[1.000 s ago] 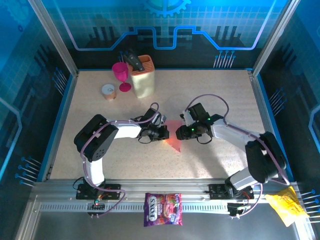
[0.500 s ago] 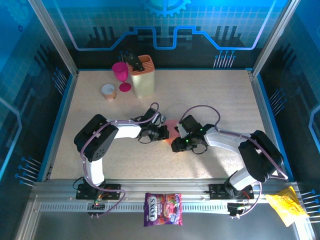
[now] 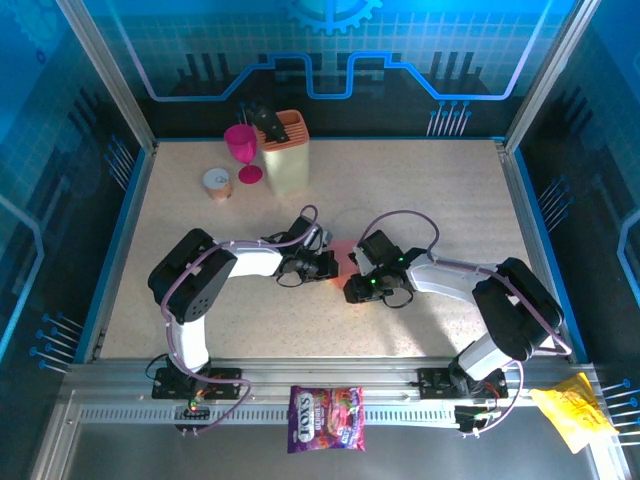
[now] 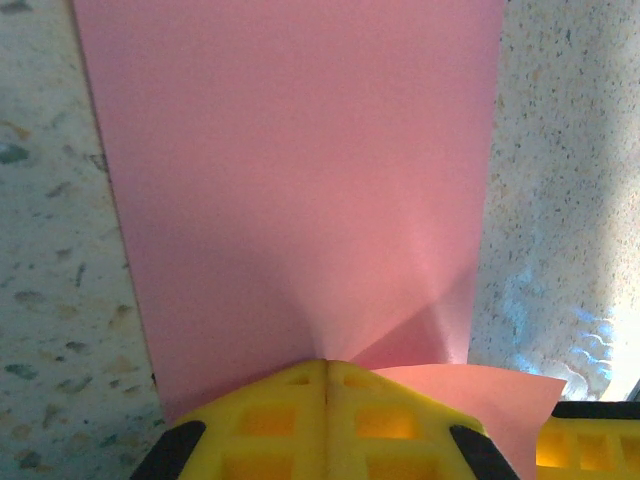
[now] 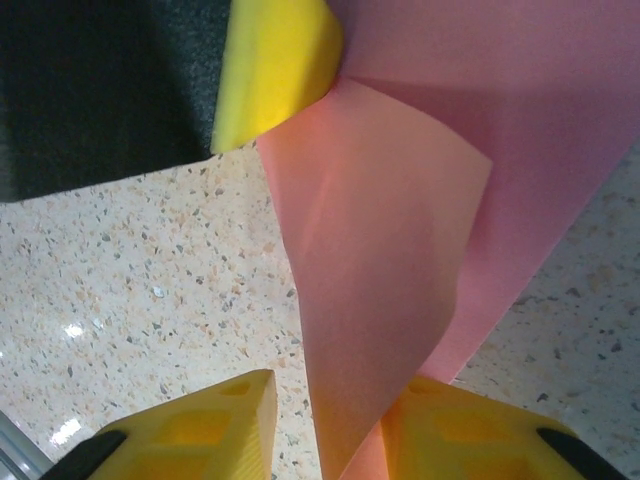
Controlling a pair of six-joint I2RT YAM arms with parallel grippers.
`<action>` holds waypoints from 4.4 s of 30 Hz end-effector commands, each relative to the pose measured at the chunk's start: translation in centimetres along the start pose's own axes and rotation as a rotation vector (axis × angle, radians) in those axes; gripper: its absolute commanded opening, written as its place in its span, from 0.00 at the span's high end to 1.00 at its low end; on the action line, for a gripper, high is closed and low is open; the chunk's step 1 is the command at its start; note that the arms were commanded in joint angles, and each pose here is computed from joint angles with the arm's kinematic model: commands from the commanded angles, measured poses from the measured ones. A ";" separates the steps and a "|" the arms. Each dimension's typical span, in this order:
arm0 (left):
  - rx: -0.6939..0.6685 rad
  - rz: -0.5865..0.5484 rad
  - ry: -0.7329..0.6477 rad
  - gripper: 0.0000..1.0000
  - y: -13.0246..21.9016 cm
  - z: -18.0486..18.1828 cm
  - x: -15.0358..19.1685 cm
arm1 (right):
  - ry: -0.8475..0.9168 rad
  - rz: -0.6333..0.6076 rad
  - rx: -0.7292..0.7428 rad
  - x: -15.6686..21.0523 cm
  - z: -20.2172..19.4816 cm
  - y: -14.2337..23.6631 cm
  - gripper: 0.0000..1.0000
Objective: Fold a paper plane with a square sheet of paper (pick it up from the middle)
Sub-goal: Third fold the triangle at the center of the table.
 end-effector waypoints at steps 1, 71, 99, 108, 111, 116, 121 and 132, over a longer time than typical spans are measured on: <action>-0.193 0.046 0.074 1.00 -1.3 4.4 1.8 | -0.007 -0.040 -0.009 -0.7 0.1 0.7 0.72; -0.256 0.048 0.104 1.00 -1.7 5.9 2.3 | -0.232 0.019 0.068 6.1 -3.3 -2.2 1.00; -0.340 -0.014 0.193 1.00 -0.7 7.3 2.8 | -0.444 0.056 0.245 11.0 -5.6 -0.2 1.00; -0.379 -0.067 0.263 1.00 0.7 8.6 4.0 | -0.338 0.087 0.192 7.3 -5.2 -1.6 1.00; -0.389 -0.100 0.298 1.00 1.4 8.9 4.3 | -0.315 0.105 0.176 6.6 -5.2 -2.2 1.00; -0.347 -0.171 0.275 0.97 3.3 7.2 3.7 | -0.313 0.125 0.175 7.1 -5.4 -2.7 1.00; -0.268 -0.230 0.223 0.79 5.6 4.2 2.8 | -0.314 0.138 0.185 7.9 -5.6 -2.8 1.00; -0.030 -0.205 0.146 0.98 4.9 -3.5 4.4 | -0.311 0.161 0.189 8.0 -5.7 -3.2 1.00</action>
Point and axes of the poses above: each hand's point on the last joint's axis, 136 mm out from that joint toward the fingers, its own y axis back along the fingers, its own z axis along the line the jaws close on, x = y × z, the point moved 9 cm from there along y, back along the fingers, and after that the axes turned 11 degrees about y, right-handed, at the moved point
